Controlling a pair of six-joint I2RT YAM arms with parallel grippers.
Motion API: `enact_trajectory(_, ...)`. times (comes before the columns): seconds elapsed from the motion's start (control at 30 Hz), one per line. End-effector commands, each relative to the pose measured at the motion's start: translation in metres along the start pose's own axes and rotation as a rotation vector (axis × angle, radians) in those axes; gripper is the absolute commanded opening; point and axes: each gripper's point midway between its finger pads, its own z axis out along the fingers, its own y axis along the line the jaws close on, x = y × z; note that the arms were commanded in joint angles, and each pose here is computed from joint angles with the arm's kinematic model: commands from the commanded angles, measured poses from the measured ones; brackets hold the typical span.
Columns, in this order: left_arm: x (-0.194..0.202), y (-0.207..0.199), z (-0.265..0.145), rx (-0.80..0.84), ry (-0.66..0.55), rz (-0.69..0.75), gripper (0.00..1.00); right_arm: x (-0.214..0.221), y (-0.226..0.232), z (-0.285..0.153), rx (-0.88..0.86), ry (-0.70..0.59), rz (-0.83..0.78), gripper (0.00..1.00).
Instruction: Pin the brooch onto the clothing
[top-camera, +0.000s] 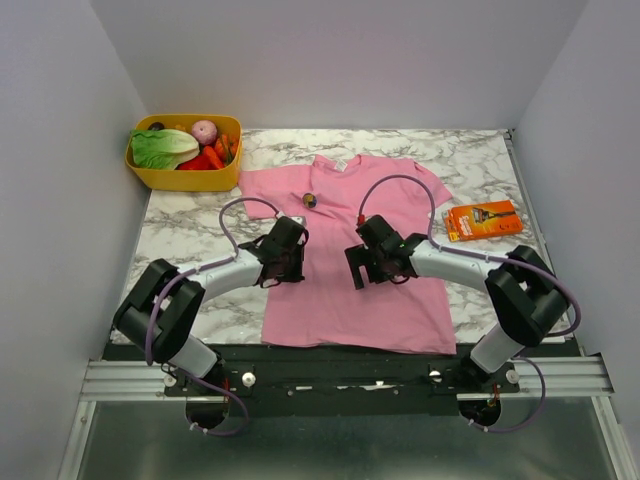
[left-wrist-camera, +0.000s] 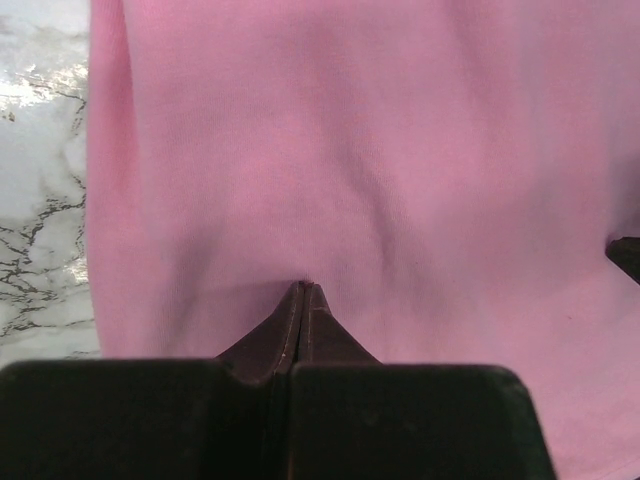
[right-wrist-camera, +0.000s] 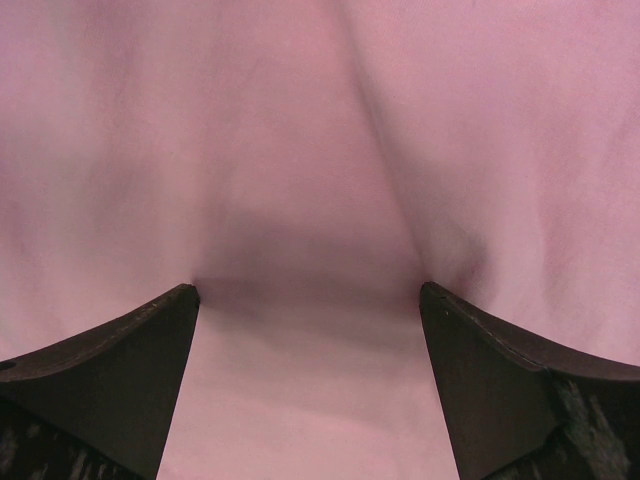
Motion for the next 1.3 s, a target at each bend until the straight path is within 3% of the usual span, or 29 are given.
enact_trajectory(0.0,0.043,0.027,0.003,-0.11,0.111,-0.013,0.0,-0.013,-0.003,-0.018,0.027,-0.032,-0.005,1.0)
enact_trajectory(0.7,0.081,0.055,-0.018,-0.222,0.192,-0.057,0.0,-0.083,0.0,-0.065,0.044,-0.237,-0.003,1.0)
enact_trajectory(1.03,0.088,0.068,-0.032,-0.296,0.171,-0.138,0.0,-0.112,-0.011,-0.071,0.025,-0.275,0.039,1.0)
enact_trajectory(1.27,0.077,0.071,-0.042,-0.327,0.131,-0.135,0.0,-0.104,-0.013,-0.069,0.012,-0.255,0.024,1.0)
